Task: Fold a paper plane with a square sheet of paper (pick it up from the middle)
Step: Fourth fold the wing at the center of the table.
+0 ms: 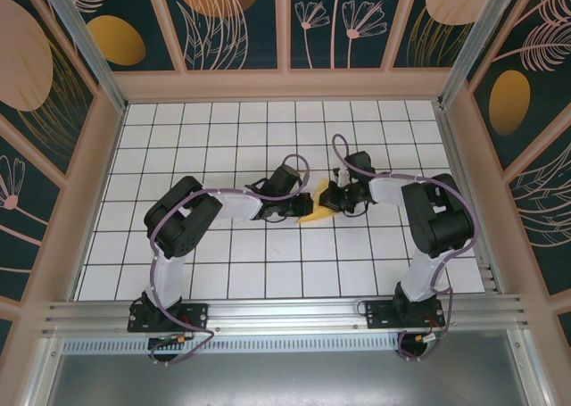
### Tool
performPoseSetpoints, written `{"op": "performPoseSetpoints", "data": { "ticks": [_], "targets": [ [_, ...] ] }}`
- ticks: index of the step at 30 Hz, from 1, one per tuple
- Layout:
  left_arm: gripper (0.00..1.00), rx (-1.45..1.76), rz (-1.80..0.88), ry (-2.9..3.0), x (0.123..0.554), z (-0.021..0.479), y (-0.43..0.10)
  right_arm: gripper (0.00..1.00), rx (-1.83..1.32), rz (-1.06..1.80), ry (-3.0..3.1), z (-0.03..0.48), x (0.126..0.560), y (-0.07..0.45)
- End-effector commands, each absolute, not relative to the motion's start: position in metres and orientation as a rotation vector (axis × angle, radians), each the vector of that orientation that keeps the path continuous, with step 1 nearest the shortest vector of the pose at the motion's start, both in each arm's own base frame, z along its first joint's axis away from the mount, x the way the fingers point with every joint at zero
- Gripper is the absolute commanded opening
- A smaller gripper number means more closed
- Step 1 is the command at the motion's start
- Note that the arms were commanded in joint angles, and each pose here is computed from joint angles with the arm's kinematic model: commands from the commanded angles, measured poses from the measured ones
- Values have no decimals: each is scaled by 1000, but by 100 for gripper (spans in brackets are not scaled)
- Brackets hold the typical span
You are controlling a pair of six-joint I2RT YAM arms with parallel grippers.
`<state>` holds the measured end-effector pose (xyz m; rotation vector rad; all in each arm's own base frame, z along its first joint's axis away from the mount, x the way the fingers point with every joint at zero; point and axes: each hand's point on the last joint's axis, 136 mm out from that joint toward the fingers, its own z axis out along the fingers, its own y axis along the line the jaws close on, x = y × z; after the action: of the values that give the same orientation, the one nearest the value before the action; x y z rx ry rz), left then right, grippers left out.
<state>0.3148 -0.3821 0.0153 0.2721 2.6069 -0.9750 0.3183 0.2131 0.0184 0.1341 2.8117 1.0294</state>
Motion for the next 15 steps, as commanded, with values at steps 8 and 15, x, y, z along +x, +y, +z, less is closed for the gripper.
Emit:
{"op": "performPoseSetpoints", "data": {
  "ticks": [8, 15],
  "targets": [
    [0, 228, -722, 2814, 293, -45, -338, 0, 306, 874, 2761, 19, 348, 176],
    [0, 230, -726, 2817, 292, -44, -339, 0, 119, 1091, 2668, 53, 347, 216]
  ]
}}
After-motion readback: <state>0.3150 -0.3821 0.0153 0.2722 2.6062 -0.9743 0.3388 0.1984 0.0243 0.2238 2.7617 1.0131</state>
